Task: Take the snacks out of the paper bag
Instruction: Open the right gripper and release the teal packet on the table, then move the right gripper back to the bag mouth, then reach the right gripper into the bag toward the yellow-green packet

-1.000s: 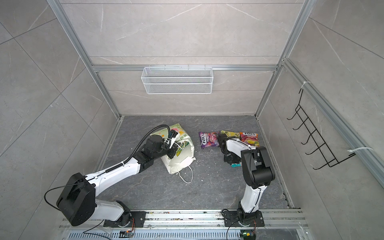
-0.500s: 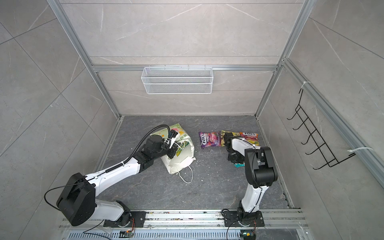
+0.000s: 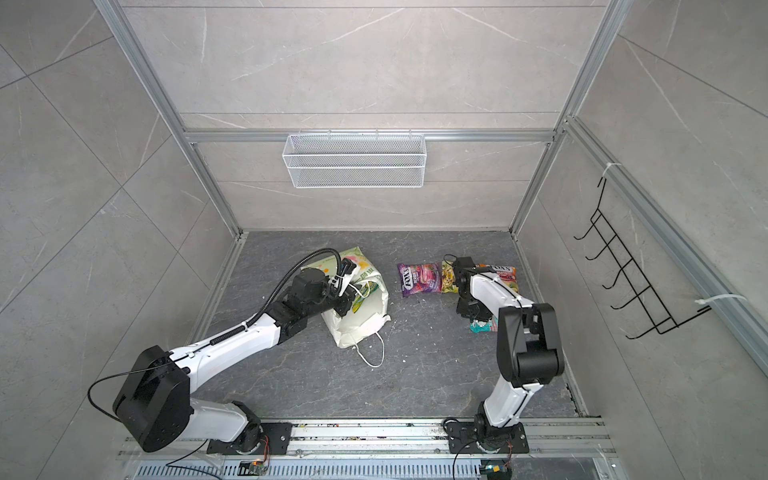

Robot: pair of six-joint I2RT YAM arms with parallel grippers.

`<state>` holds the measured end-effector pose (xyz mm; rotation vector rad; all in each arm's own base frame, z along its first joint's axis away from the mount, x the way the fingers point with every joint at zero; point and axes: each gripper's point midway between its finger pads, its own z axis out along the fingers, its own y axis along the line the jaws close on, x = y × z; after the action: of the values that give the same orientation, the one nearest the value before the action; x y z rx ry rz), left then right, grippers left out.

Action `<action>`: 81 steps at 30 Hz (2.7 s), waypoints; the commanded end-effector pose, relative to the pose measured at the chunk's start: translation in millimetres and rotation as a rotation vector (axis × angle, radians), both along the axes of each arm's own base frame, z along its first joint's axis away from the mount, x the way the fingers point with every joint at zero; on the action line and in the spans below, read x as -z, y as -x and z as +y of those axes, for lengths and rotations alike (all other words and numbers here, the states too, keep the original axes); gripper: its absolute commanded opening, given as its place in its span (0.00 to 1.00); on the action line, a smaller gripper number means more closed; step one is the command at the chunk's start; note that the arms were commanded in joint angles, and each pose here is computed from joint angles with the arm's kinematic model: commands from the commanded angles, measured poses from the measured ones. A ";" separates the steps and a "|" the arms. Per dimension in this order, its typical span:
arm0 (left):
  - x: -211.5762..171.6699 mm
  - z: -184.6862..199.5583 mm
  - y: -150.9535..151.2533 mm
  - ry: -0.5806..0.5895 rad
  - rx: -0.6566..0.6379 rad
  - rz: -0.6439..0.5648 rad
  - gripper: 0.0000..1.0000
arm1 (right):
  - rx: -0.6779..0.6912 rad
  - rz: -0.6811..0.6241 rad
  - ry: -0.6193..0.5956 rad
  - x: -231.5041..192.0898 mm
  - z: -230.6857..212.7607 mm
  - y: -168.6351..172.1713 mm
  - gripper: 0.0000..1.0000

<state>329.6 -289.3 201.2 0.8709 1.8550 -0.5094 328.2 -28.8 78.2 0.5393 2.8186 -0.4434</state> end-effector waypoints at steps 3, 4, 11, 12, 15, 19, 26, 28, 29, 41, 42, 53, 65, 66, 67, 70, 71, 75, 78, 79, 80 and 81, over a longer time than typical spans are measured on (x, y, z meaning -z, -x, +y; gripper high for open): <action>-29.5 -4.8 -0.2 0.042 0.029 -0.065 0.00 | -0.101 -0.238 -0.190 -56.5 37.8 -5.7 0.43; -29.2 -4.9 -0.1 0.041 0.030 -0.068 0.00 | -0.144 -0.301 -0.235 -67.5 50.2 -6.9 0.43; -28.1 -4.5 -1.0 0.038 0.025 -0.063 0.00 | -0.429 -0.660 -0.621 -130.1 167.3 6.6 0.36; -28.2 -4.5 -1.5 0.037 0.024 -0.064 0.00 | -0.447 -0.690 -0.644 -132.6 180.3 11.1 0.34; -26.8 -4.9 -3.3 0.036 0.018 -0.060 0.00 | -0.482 -0.750 -0.736 -130.8 212.7 19.9 0.31; -27.4 -6.3 -2.5 0.036 0.028 -0.055 0.00 | -0.527 -0.763 -0.818 -112.3 254.4 30.2 0.30; -28.7 -5.4 -3.3 0.029 0.022 -0.054 0.00 | -0.564 -0.665 -0.795 -70.8 313.7 45.7 0.26; -27.4 -4.9 -4.5 0.025 0.016 -0.057 0.00 | -0.577 -0.666 -0.792 -62.4 329.9 49.4 0.25; -27.4 -4.2 -5.3 0.025 0.011 -0.058 0.00 | -0.575 -0.661 -0.785 -58.0 334.8 50.1 0.24; -36.6 -4.9 -0.3 0.051 0.025 -0.062 0.00 | -0.591 -0.591 -0.828 -17.7 397.1 57.0 0.13; -36.2 -4.5 1.0 0.052 0.025 -0.064 0.00 | -0.591 -0.588 -0.827 -15.4 400.2 56.0 0.13; -35.6 -0.6 9.5 0.071 0.029 -0.055 0.00 | -0.536 -0.593 -0.712 0.8 400.3 27.0 0.08; -31.7 -1.0 5.2 0.050 0.016 -0.029 0.00 | -0.483 -0.611 -0.709 1.4 377.5 -10.7 0.08; -32.0 -0.6 4.3 0.051 0.010 -0.029 0.00 | -0.485 -0.609 -0.725 0.6 379.6 -10.6 0.08; -31.1 -0.3 3.8 0.048 0.006 -0.029 0.00 | -0.488 -0.607 -0.745 -1.1 382.3 -9.9 0.09; -34.4 -0.8 1.4 0.057 -0.002 -0.034 0.00 | -0.477 -0.584 -0.831 -4.2 394.2 -4.9 0.12; -34.6 -1.4 0.4 0.057 -0.002 -0.034 0.00 | -0.471 -0.573 -0.850 -2.3 397.7 -3.8 0.13; -34.8 -5.3 -1.4 0.060 0.009 -0.036 0.00 | -0.433 -0.527 -0.889 10.4 407.5 -4.9 0.20; -35.4 -7.5 -1.8 0.062 0.017 -0.029 0.00 | -0.407 -0.499 -0.928 14.6 416.9 -6.7 0.29; -34.9 -8.3 -1.3 0.064 0.022 -0.026 0.00 | -0.403 -0.496 -0.930 15.4 418.3 -7.9 0.30; -34.3 -8.5 -1.1 0.063 0.024 -0.025 0.00 | -0.396 -0.491 -0.932 17.0 420.0 -9.2 0.32; -33.1 -8.7 -1.0 0.063 0.026 -0.022 0.00 | -0.391 -0.485 -0.929 19.6 421.1 -9.8 0.35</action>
<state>327.3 -289.1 208.3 0.8735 1.8643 -0.5193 333.6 379.1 55.6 0.1377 2.3997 0.9100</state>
